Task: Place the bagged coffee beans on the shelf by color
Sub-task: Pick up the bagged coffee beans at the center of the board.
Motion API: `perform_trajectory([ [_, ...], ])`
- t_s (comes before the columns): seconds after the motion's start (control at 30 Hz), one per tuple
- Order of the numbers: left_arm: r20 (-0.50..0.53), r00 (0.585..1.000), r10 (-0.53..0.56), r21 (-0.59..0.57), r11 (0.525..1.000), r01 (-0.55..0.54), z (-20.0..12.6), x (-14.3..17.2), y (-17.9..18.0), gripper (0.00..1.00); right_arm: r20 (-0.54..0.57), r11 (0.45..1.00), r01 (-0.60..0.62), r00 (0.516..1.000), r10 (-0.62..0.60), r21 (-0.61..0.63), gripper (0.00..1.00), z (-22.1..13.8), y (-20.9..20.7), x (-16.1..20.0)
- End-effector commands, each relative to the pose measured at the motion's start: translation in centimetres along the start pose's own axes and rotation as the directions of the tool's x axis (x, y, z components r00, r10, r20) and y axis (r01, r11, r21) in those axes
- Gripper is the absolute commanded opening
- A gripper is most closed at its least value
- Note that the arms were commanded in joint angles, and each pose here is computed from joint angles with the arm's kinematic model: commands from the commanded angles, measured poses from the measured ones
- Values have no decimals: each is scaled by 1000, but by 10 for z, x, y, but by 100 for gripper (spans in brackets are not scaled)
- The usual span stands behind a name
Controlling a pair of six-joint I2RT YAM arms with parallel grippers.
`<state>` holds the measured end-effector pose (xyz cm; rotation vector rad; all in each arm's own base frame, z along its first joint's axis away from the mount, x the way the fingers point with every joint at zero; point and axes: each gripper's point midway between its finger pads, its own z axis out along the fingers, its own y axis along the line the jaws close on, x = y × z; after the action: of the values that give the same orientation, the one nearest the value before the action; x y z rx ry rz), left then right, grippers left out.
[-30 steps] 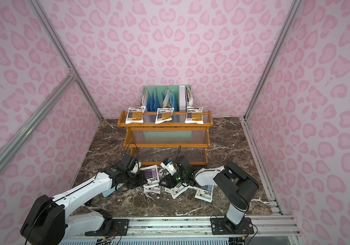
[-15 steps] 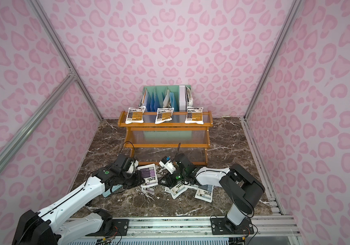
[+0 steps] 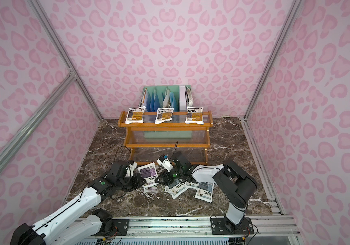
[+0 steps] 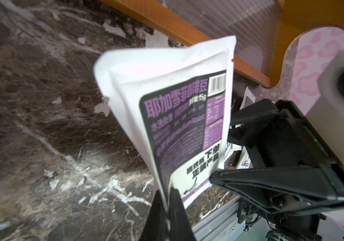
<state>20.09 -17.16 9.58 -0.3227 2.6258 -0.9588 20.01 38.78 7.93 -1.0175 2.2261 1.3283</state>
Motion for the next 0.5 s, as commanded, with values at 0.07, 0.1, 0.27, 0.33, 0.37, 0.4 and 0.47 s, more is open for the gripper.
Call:
perform_trajectory([
  [0.07, 65, 998, 18, 94, 995, -24, -9, -8, -16, 0, 44, 998, 10, 999, -7, -62, 57, 3, 10, -14],
  [0.1, 73, 997, 21, 101, 994, -28, -11, -8, -17, 0, 46, 997, 15, 999, -12, -70, 55, 2, 12, -14],
  [0.27, 94, 995, 15, 84, 996, -23, -14, -9, -12, 0, 78, 989, 61, 996, -51, -132, 30, -3, 28, -23],
  [0.33, 94, 996, 2, 39, 999, -5, -11, -10, -3, 0, 90, 987, 76, 994, -64, -141, 16, -6, 33, -26],
  [0.37, 97, 995, -6, 11, 1000, 5, -11, -11, 1, 0, 95, 987, 82, 993, -69, -139, 11, -7, 34, -27],
  [0.4, 100, 995, -14, -23, 1000, 16, -11, -11, 7, 0, 101, 987, 88, 992, -75, -137, 7, -9, 35, -29],
  [0.47, 119, 992, -42, -94, 994, 53, -12, -14, 19, 12, 103, 989, 87, 992, -74, -120, 2, -12, 34, -28],
])
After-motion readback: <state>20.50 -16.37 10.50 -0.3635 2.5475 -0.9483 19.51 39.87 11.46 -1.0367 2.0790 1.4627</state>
